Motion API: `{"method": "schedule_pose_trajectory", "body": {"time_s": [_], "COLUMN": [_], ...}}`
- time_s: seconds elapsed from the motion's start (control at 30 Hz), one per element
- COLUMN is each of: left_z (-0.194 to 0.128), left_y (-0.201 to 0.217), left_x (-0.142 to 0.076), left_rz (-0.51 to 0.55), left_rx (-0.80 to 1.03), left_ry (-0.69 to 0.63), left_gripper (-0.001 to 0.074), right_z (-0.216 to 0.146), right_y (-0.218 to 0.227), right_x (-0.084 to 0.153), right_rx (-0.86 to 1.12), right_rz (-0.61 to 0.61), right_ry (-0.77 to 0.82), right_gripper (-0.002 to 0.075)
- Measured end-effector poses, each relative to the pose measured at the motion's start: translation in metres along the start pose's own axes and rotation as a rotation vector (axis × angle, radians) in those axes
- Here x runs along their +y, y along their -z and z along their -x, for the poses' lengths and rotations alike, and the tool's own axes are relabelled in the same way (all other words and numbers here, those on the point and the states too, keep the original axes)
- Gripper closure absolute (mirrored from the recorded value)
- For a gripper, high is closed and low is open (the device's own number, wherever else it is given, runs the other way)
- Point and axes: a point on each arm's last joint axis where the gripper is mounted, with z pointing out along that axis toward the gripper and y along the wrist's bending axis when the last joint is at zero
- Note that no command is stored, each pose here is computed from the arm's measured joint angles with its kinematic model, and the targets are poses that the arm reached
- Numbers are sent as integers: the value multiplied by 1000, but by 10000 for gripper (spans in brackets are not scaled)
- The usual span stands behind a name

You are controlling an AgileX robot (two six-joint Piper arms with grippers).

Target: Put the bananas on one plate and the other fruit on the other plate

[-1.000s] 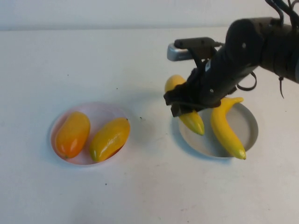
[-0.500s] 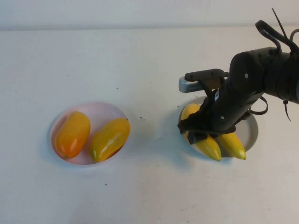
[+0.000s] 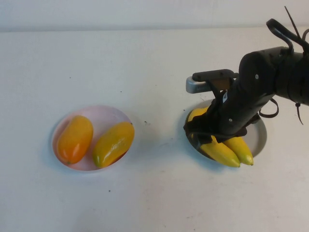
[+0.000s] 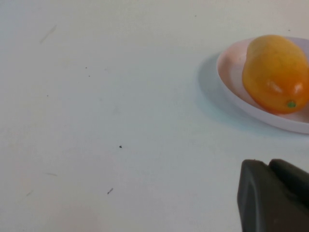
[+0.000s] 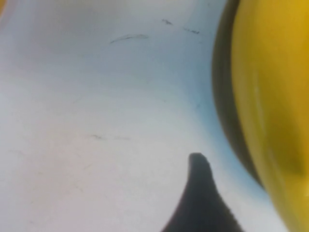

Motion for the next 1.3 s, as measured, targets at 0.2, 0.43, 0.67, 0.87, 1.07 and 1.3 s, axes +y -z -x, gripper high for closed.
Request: {"method": "schedule_pose_trajectory", "body": {"time_s": [0.2,0.43,0.67,0.87,1.07,1.3], "left_z": [0,0,0,0,0,0], "left_y": [0,0,0,0,0,0], "left_x": [0,0,0,0,0,0], "left_rz": [0,0,0,0,0,0], "left_rx": [0,0,0,0,0,0], "left_ry": [0,0,0,0,0,0], "left_gripper": [733,734,734,734,734,734], "right_z": [-15,-75,-141,-190,-208,-203], "right_y": [46,113,156,167,178,162], "right_x": [23,30,11,-5,-10,-22], "right_rx": [-68,-184,-207,-131,-120,-342], "right_rz": [37,98,106,98,90,61], "right_ry": [57,120,189,210,276,291], "right_gripper": [444,709,739,741,741,741]}}
